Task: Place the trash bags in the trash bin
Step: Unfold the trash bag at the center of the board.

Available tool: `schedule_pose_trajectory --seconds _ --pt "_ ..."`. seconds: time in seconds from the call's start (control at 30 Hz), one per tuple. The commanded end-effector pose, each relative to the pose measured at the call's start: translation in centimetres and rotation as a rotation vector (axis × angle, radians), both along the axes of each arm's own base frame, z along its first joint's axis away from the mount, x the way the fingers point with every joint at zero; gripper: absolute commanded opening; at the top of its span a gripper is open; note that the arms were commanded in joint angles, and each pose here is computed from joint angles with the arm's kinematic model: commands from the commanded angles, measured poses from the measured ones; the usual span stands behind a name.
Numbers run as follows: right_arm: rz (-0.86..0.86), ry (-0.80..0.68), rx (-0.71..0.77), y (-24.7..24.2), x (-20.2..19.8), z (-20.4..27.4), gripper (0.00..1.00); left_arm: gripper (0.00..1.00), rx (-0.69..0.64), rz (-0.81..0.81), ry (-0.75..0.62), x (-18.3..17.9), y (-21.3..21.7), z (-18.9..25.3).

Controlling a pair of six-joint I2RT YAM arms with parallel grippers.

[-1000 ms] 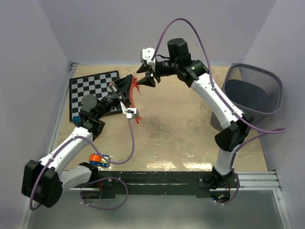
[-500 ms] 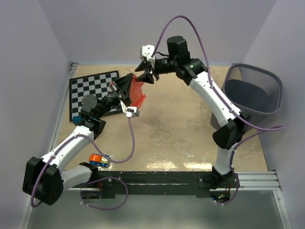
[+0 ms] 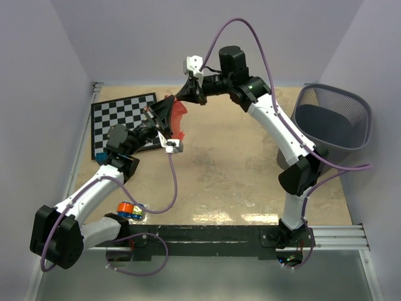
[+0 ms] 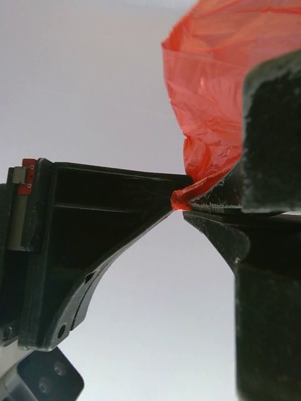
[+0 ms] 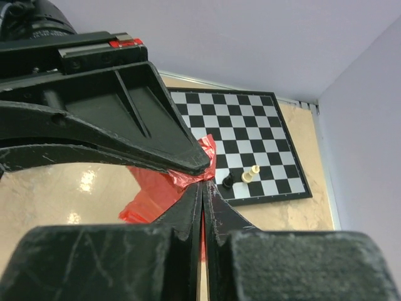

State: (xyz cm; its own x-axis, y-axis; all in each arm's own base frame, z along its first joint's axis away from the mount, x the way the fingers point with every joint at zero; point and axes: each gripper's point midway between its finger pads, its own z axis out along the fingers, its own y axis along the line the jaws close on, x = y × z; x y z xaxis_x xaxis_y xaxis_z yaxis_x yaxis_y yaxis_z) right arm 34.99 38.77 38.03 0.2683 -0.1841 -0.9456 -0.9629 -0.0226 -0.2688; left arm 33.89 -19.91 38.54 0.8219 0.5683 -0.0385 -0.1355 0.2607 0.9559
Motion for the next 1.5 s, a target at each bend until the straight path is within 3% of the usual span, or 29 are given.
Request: schedule_pose_trajectory --seconds 0.0,0.3,0.33,0.4,0.5,0.7,0.83,1.17,1.23,1.27,1.3,1.4,1.47 --pt "0.019 0.006 0.059 -0.1 -0.3 2.1 0.0 0.0 -0.091 0.008 -0.003 0.0 0.7 2.3" --pt "-0.021 0.009 0.073 -1.1 -0.1 3.0 0.0 0.0 -0.293 0.029 0.152 0.8 2.2 4.5" --pt "-0.035 -0.002 0.072 -1.1 0.0 3.2 0.03 0.0 -0.295 0.013 0.167 0.7 2.0 4.4" --pt "-0.046 -0.028 0.072 -0.9 0.2 3.3 0.33 0.0 -0.288 -0.021 0.191 0.2 1.5 4.1" --pt "-0.049 -0.069 0.07 -0.7 0.1 3.8 0.53 0.0 -0.314 -0.043 0.216 0.0 1.1 4.4" --pt "-0.014 -0.095 0.069 0.2 -0.9 4.3 0.58 0.0 -0.381 -0.046 0.289 0.7 0.8 4.9" --pt "-0.013 -0.11 0.063 0.7 -1.3 4.0 0.51 0.0 -0.409 -0.045 0.299 0.8 1.0 5.4" --pt "-0.055 -0.06 0.121 0.5 -0.4 5.7 0.05 0.01 -0.473 -0.011 0.378 1.3 1.7 5.4" --pt "-0.038 -0.008 0.133 -0.1 -0.3 5.6 0.0 0.24 -0.544 0.029 0.436 1.8 2.7 6.2" --pt "-0.027 0.023 0.138 -0.7 -0.1 5.5 0.0 0.42 -0.627 0.045 0.494 2.2 3.6 6.5" --pt "-0.009 0.052 0.143 -1.2 0.0 5.3 0.0 0.55 -0.715 0.068 0.553 2.6 4.8 6.9" --pt "0.053 0.193 0.151 -2.7 0.2 4.7 0.0 0.67 -0.829 0.106 0.717 2.7 6.9 6.7" --pt "0.117 0.284 0.163 -3.0 -0.3 4.4 0.0 0.67 -0.859 0.11 0.794 1.7 7.1 5.9"
